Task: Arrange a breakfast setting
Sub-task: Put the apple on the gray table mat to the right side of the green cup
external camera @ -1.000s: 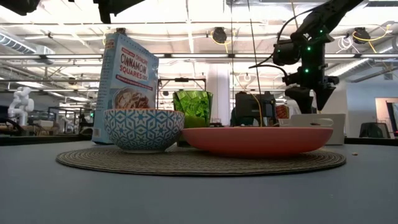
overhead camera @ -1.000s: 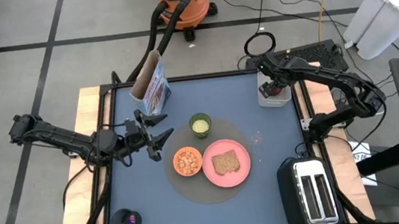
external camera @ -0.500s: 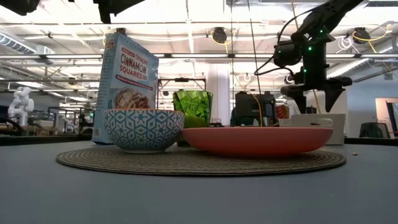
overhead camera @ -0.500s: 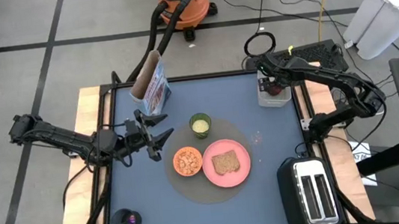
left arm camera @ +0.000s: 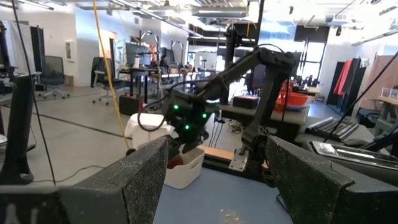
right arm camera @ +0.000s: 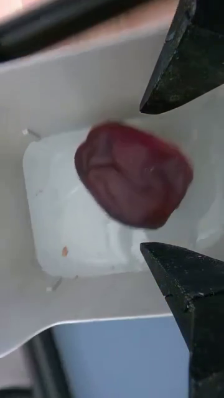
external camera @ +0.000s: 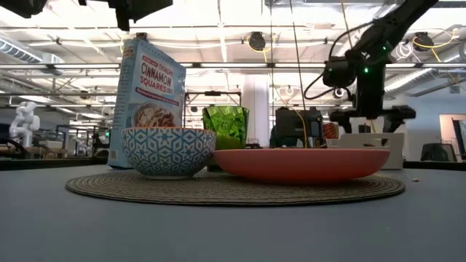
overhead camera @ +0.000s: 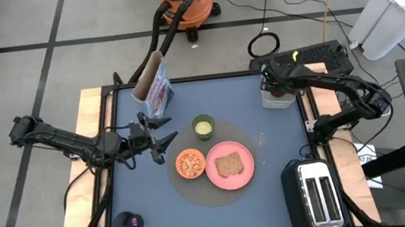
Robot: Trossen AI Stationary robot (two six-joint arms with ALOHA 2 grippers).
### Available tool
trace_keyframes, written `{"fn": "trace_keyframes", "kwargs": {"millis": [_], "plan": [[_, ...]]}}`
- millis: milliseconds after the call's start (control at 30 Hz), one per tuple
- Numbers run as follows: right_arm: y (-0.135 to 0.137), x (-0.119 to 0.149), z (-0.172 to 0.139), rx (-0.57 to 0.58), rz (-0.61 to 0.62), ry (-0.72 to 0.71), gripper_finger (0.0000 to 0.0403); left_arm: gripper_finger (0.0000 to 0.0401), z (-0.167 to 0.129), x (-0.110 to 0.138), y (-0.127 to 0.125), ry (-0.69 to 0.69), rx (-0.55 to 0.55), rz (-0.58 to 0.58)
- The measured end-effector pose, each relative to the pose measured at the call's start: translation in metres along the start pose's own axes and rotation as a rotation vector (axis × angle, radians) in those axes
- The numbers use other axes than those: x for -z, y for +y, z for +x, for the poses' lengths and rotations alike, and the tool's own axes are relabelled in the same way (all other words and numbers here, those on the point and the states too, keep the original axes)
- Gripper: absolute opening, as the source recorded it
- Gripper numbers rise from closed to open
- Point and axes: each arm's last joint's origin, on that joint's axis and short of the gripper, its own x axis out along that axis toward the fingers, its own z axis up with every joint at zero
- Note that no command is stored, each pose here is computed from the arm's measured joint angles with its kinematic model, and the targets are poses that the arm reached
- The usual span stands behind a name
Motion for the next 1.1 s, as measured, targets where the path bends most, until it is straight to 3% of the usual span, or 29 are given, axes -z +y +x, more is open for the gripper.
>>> {"fn": "trace_keyframes", "kwargs": {"millis": [167,267,867,1100], "plan": [[0.000,0.007,0.014,-0.086,0.117,-0.051,0.0350,0.0278,0.000,0.000,0.000,0.003,0.000,0.002],[-0.005,0.010,0.019,-0.069,0.158,-0.043,0.0350,0.0278,0.000,0.000,0.000,0.003,0.000,0.002],[-0.012,0.017,0.025,-0.027,0.173,-0.045,0.0348,0.0278,0.000,0.000,0.000,0.003,0.000,0.004],[-0.012,0.017,0.025,-0.027,0.173,-0.045,0.0305,0.0278,0.000,0.000,0.000,0.003,0.000,0.004]]}}
